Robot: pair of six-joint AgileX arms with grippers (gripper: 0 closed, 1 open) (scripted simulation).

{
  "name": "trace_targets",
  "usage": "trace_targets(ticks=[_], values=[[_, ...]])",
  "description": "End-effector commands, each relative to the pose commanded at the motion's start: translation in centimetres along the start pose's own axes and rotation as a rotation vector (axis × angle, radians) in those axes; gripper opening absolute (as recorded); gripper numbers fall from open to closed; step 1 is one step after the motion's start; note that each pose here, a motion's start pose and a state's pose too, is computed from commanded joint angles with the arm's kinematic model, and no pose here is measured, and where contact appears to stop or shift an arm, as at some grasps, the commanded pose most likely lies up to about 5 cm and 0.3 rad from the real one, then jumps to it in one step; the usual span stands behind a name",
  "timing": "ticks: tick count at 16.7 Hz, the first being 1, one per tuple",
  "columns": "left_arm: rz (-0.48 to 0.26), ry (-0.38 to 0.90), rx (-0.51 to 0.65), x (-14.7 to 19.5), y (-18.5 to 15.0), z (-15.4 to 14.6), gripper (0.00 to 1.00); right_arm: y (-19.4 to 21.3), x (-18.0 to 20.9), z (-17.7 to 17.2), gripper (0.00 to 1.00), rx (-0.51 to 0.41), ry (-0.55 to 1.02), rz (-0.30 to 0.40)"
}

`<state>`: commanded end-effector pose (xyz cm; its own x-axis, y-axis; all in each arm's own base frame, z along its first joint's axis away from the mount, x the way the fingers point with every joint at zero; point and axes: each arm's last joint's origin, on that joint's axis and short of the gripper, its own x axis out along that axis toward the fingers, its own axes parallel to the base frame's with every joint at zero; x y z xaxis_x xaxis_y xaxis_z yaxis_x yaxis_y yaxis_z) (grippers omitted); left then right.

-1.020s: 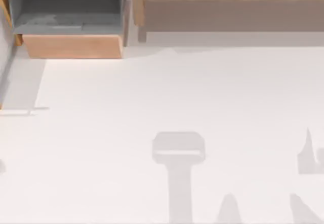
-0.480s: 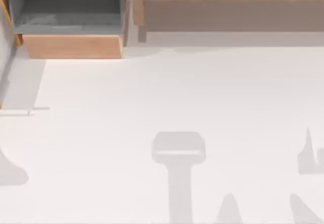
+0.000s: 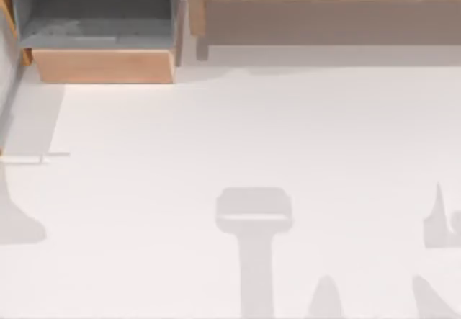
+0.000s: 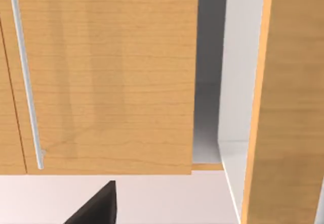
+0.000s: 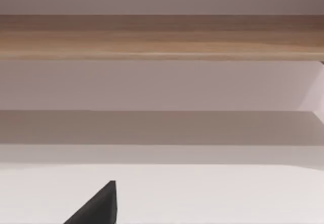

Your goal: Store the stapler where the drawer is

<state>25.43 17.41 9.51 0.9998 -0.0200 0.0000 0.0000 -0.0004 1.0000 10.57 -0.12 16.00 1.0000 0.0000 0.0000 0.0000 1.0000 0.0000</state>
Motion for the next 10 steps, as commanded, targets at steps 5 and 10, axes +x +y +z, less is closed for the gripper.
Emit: trace_targets(ticks=[5, 10], values=[[0.000, 0.000, 0.000, 0.00, 0.00, 0.00, 0.85, 0.00, 0.00, 0.00, 1.00, 0.000, 0.000, 0.000], [0.000, 0.000, 0.000, 0.00, 0.00, 0.00, 0.47, 0.00, 0.00, 0.00, 1.00, 0.000, 0.000, 0.000]])
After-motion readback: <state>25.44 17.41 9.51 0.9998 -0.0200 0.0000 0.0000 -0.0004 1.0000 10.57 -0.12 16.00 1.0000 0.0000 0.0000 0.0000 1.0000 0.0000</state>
